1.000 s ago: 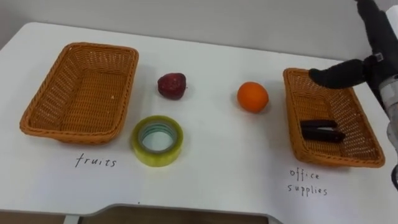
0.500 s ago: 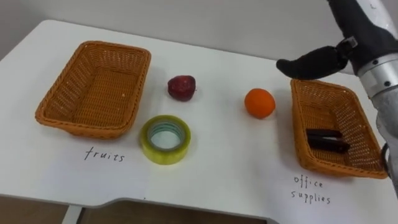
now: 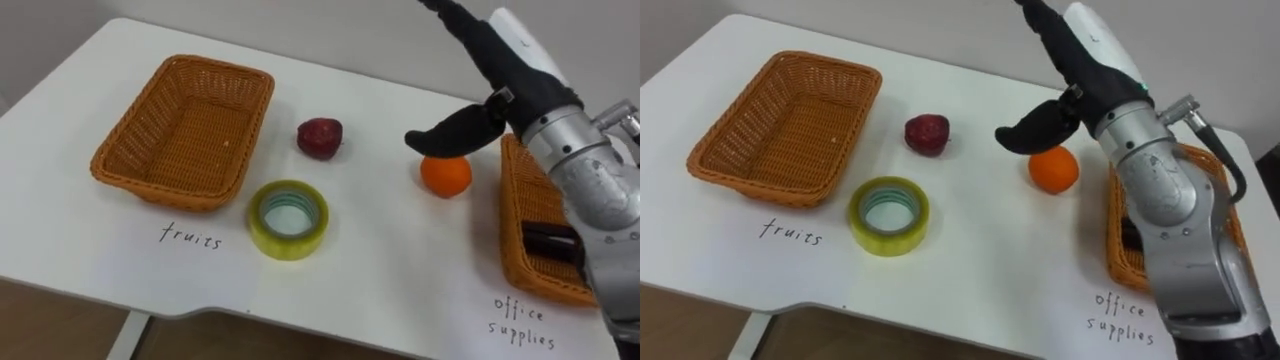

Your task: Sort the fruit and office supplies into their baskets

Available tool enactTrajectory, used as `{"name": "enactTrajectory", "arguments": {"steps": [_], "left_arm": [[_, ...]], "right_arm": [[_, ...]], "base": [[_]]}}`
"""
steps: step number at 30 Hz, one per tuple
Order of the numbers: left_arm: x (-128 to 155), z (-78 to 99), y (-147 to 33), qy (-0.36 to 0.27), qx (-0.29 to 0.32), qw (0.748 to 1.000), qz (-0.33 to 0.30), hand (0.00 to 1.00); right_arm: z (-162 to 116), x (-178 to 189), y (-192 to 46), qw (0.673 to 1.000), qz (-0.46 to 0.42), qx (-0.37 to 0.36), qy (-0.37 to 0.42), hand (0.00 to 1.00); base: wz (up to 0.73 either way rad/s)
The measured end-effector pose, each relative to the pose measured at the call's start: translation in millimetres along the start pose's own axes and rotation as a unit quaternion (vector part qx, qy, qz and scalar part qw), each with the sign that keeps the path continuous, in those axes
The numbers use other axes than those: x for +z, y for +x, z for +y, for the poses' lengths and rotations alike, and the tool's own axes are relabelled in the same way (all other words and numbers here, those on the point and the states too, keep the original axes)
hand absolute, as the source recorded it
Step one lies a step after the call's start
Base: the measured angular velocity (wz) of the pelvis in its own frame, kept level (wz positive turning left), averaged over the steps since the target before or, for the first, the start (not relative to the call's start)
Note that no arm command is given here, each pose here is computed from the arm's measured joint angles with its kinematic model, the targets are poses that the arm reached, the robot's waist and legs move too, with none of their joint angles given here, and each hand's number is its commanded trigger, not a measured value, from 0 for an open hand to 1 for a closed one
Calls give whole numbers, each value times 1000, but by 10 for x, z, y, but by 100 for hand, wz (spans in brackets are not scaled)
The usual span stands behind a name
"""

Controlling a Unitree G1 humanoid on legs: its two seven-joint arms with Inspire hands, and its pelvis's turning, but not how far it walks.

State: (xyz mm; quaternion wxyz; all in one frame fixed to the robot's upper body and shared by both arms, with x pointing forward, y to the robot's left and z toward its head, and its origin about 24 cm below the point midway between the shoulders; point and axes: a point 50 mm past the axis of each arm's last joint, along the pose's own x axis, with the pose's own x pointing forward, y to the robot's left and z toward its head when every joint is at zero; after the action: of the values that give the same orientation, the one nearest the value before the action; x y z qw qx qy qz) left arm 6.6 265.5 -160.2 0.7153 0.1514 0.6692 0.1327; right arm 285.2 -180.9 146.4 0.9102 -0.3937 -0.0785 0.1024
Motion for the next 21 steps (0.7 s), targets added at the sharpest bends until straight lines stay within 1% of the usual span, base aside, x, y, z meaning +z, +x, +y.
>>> {"name": "enactTrajectory", "arguments": {"steps": [2,6,11,13,18,21], "left_arm": [[13,5,-2,0,1,1000,-1,0],[27,14,-6,0,3,1000,-4,0],[32,-7,-8,11,1,1000,-1,0],[41,-12,-7,12,0,1000,0,0],[43,-6,-6,13,3,1000,7,0],[30,-6,-6,13,3,1000,13,0]], "right_arm": [[74,-44,22,1000,16,14,17,0],[193,-103,69,998,32,48,22,0],[418,-153,93,992,53,114,26,0],[460,-145,92,990,52,132,29,0],[527,-157,114,986,61,154,34,0],[594,-212,163,982,77,164,57,0]], "base": [[14],[3],[0],[0],[6],[0]]}}
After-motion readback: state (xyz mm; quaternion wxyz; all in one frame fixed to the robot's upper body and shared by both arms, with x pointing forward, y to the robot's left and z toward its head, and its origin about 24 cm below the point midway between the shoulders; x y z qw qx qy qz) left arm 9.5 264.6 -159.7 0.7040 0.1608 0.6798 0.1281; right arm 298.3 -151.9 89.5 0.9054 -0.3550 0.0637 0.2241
